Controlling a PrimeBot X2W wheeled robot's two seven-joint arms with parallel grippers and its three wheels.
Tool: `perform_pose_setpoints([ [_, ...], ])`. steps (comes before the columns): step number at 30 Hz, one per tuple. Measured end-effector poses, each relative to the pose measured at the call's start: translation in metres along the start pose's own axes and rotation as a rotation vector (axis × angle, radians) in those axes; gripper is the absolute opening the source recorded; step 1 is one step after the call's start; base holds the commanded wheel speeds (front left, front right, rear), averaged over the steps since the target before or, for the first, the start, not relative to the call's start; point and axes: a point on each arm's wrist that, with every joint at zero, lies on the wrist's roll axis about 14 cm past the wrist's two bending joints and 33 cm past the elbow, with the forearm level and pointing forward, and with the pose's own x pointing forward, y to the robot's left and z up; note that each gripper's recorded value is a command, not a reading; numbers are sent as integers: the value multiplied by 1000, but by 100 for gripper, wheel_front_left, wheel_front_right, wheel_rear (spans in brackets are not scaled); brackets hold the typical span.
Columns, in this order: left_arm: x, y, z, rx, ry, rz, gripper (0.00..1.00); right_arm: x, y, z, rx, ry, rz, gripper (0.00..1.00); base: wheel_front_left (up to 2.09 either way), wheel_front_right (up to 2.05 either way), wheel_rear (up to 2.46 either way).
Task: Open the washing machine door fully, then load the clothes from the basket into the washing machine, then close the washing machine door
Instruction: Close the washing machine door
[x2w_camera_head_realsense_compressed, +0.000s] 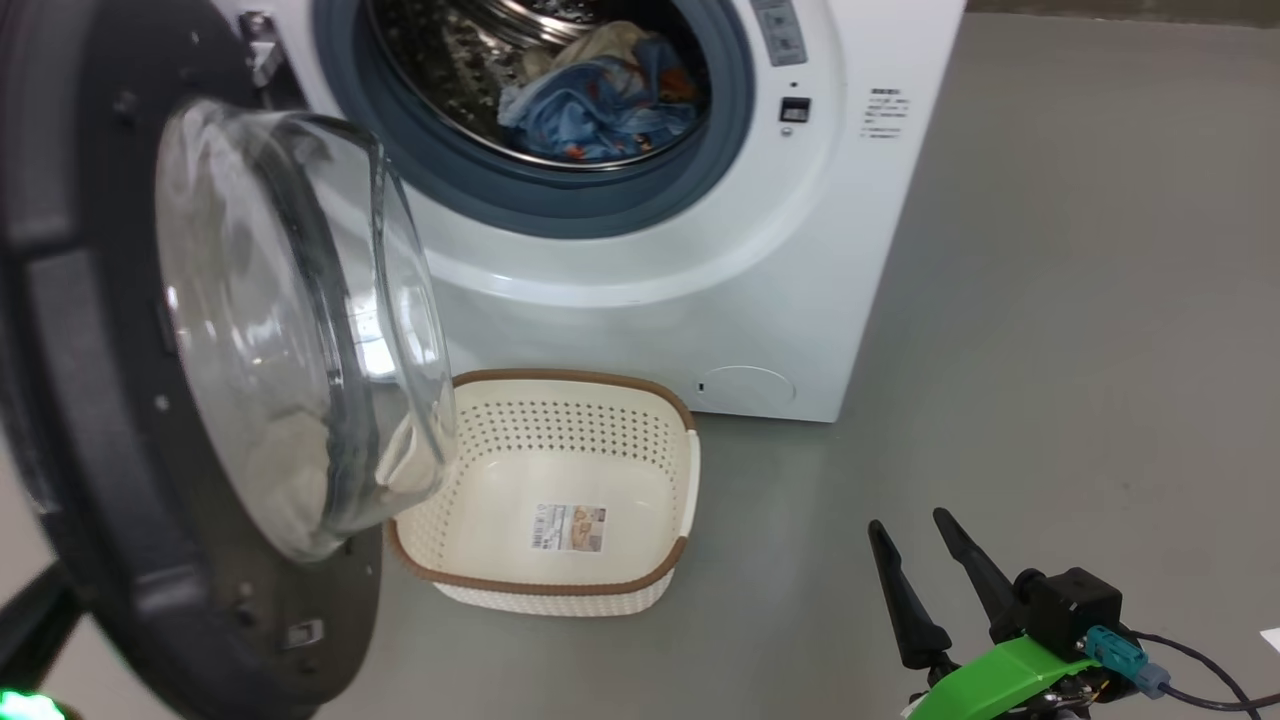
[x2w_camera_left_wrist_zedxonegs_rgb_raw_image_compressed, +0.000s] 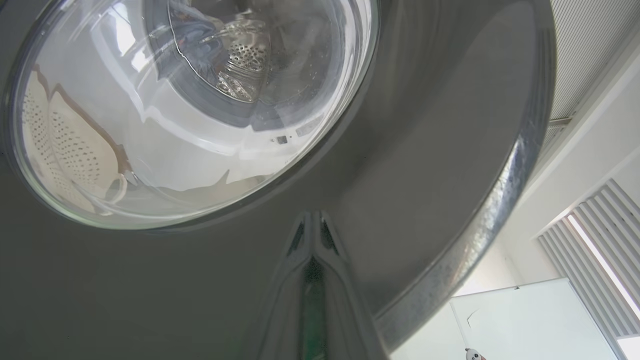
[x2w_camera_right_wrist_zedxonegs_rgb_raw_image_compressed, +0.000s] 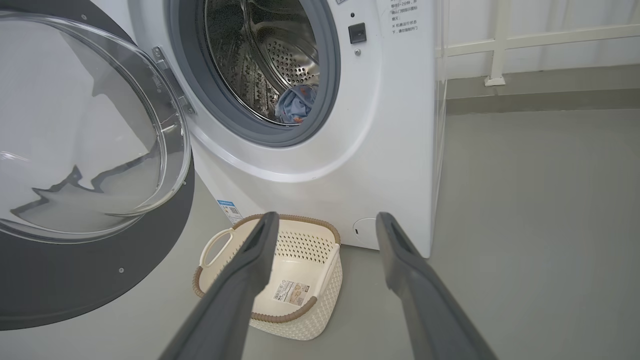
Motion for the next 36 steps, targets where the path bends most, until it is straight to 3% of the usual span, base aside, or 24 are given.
perform_pose_setpoints([
  [8,47,-16,-34,11,116,-90,0,-15,-24,6,-1,-21,-78,100,0,0,0],
  [19,110,-11,-61,-35,200,-126,0,-39,-58,13,-1,-45,-192,100,0,0,0],
  [36,222,2,-80,-91,206,-129,0,-72,-97,18,15,-68,-339,100,0,0,0],
])
